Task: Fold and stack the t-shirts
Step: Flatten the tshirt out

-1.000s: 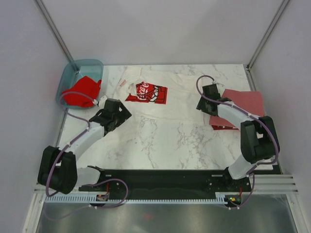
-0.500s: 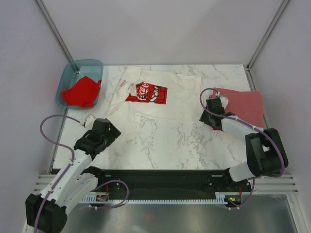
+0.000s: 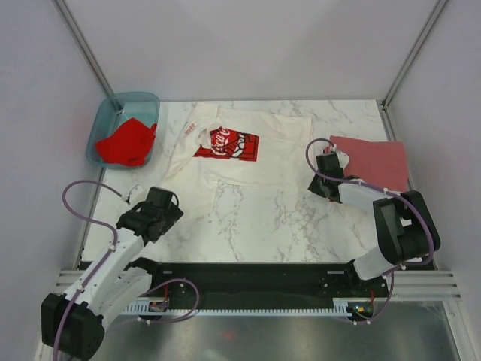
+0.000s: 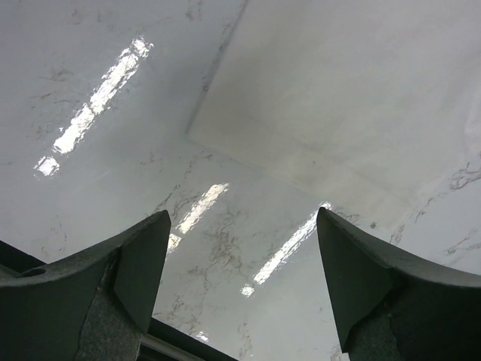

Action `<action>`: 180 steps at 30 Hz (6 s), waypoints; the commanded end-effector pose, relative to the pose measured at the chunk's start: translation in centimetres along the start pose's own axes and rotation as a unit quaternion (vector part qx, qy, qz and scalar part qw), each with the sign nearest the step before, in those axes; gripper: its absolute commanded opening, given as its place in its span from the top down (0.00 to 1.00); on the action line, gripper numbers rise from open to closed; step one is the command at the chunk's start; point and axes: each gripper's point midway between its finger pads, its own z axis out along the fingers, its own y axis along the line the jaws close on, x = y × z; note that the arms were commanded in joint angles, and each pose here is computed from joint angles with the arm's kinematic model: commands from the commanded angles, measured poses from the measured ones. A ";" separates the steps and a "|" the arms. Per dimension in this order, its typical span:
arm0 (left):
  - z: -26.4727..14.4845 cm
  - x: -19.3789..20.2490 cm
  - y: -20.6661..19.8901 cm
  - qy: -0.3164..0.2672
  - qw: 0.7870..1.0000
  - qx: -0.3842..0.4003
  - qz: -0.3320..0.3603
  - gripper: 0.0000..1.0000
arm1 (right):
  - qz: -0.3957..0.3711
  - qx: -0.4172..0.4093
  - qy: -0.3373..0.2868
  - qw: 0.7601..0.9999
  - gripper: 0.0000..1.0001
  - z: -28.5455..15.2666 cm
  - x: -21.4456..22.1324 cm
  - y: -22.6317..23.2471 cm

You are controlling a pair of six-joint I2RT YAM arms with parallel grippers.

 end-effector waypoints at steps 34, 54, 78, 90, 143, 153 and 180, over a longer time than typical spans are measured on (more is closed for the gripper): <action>6.2 -1.9 0.5 0.061 0.986 -0.156 -0.021 0.36 | 0.004 -0.017 -0.007 1.000 0.81 -0.5 -0.2 0.6; 6.7 -1.7 2.4 0.029 0.982 -0.167 -0.083 0.55 | 0.006 -0.021 -0.014 1.000 0.82 -1.0 -0.5 0.6; 9.7 -2.1 1.3 0.078 0.986 -0.135 -0.063 0.98 | 0.035 -0.016 -0.016 0.999 0.85 -1.0 -0.9 -1.1; 5.1 -3.1 -1.7 0.062 0.995 -0.005 -0.079 0.98 | 0.026 -0.034 -0.014 0.999 1.00 -1.0 -1.2 -0.3; -47.5 -29.0 -13.7 -0.332 0.781 0.510 -0.139 0.98 | 0.061 -0.348 -0.390 0.850 1.00 -47.0 -24.1 8.1; -31.0 -32.6 -23.7 -0.224 0.853 0.448 -0.145 0.98 | 0.077 -0.337 -0.273 0.898 1.00 -32.2 -27.1 15.6; -27.1 -37.1 -36.3 -0.300 0.765 0.569 -0.024 0.98 | 0.141 -0.429 -0.166 0.877 1.00 -13.4 -34.1 19.5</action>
